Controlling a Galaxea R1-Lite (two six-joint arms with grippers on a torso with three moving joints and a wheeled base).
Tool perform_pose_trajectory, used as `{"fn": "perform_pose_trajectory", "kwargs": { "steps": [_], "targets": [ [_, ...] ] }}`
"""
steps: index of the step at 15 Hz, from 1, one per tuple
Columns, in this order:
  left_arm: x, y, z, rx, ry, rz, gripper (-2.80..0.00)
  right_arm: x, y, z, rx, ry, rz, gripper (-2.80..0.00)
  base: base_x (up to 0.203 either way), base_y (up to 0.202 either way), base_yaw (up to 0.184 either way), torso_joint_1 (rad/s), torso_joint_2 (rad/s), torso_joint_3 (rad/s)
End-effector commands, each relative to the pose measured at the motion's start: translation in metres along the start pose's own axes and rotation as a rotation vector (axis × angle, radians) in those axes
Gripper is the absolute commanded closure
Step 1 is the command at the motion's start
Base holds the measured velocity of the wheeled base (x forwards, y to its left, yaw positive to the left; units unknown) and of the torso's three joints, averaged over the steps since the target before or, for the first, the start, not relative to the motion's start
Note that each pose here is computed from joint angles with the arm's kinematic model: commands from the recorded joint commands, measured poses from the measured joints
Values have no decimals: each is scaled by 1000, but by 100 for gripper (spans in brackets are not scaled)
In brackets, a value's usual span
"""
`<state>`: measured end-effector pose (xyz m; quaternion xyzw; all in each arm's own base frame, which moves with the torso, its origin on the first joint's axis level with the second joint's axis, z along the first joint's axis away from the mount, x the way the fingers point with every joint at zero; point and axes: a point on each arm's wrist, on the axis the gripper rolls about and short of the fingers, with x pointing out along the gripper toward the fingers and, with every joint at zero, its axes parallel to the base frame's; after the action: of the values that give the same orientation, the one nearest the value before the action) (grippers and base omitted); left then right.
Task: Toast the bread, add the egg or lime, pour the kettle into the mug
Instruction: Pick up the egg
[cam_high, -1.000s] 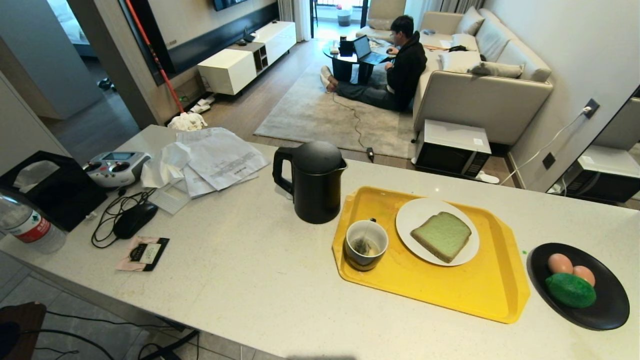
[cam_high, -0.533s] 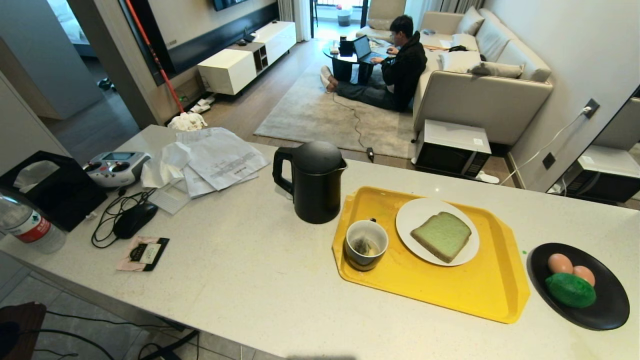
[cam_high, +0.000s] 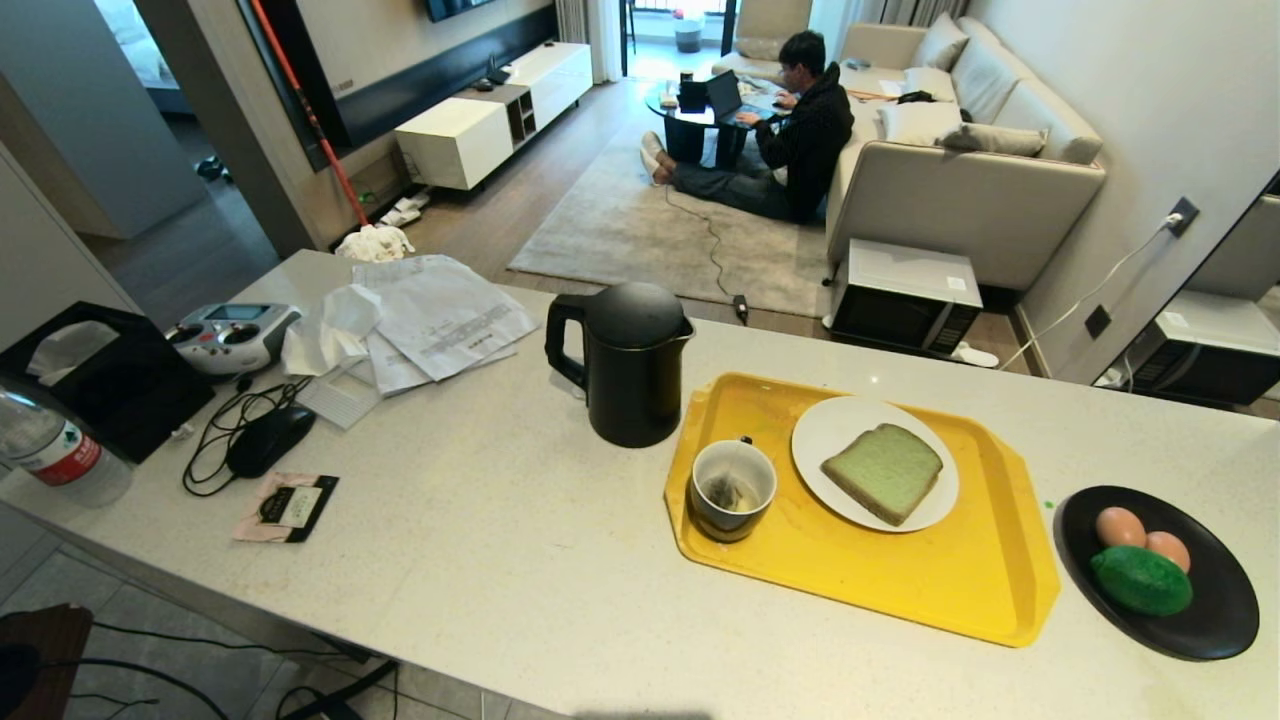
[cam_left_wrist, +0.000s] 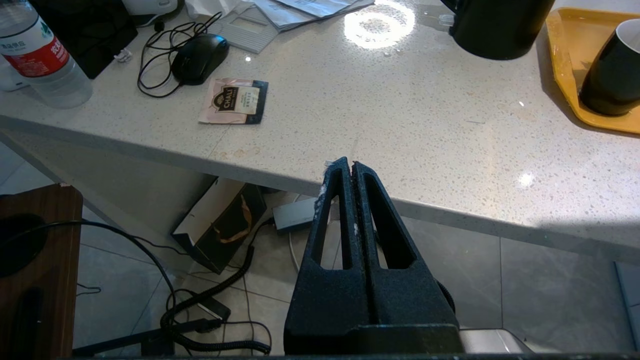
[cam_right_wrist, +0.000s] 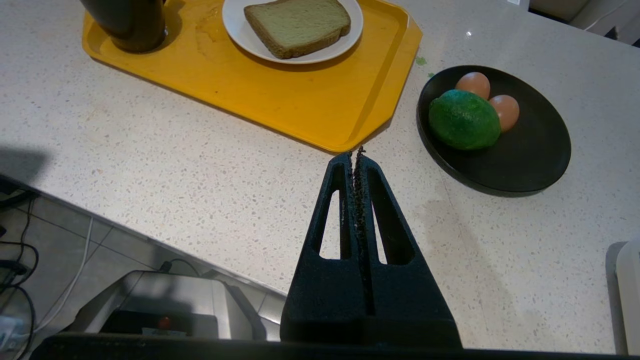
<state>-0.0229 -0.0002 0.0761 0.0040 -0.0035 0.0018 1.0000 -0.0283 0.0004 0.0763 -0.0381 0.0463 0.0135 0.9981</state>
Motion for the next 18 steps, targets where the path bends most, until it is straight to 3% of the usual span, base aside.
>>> {"fn": "perform_pose_trajectory", "kwargs": {
  "steps": [1,18],
  "targets": [
    [0,0,0,0,-1,1,0,0,0,0,-1,2,1,0,0,0,0,0,0,0],
    [0,0,0,0,-2,0,0,0,0,0,-1,2,1,0,0,0,0,0,0,0]
  ]
}}
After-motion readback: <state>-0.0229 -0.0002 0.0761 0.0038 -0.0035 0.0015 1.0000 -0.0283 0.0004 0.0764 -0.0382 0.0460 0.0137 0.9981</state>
